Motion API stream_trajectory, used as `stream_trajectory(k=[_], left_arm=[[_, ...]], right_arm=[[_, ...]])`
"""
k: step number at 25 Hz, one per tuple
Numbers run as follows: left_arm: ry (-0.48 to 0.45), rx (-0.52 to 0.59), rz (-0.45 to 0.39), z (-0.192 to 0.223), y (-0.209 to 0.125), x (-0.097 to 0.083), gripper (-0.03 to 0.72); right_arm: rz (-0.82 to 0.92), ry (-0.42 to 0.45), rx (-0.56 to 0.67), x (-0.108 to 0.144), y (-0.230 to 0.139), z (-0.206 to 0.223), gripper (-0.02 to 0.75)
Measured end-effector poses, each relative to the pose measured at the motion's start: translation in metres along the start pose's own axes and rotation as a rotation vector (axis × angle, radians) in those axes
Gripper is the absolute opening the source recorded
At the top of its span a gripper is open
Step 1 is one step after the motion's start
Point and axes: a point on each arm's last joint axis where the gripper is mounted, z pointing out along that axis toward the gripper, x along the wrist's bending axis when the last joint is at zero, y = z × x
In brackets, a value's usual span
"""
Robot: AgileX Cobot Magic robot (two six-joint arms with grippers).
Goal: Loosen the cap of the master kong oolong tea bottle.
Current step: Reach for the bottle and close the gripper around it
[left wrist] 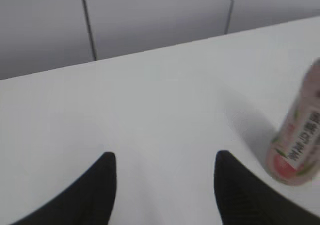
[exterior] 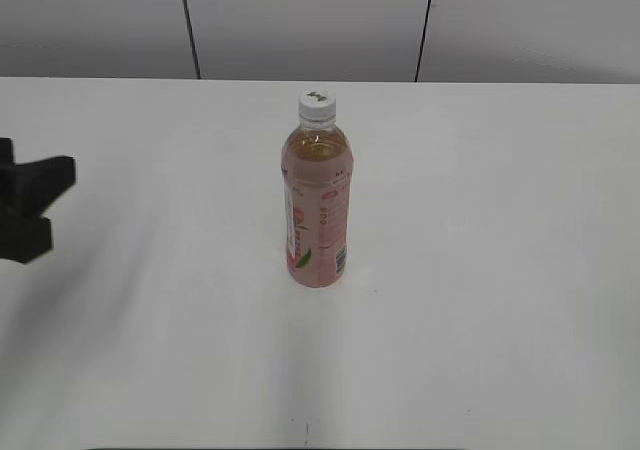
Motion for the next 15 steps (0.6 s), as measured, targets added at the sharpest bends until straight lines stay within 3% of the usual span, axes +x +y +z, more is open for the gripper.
stream_trajectory(k=[5,10,15], left_arm=[[-0.147,0.080,0.066,0.024,-0.017,-0.031,0.435],[-0.214,0.116,0.031,0.046,-0.035,-0.051,0.525],[-0.301,-0.012,0.095,0.065,-0.042,-0.065,0.538]], right_arm=[[0.000,0.000,0.000,0.000,0.000,0.000,0.449],[0.000,0.000,0.000,0.000,0.000,0.000,0.449],[0.000,0.000,0.000,0.000,0.000,0.000,0.449]])
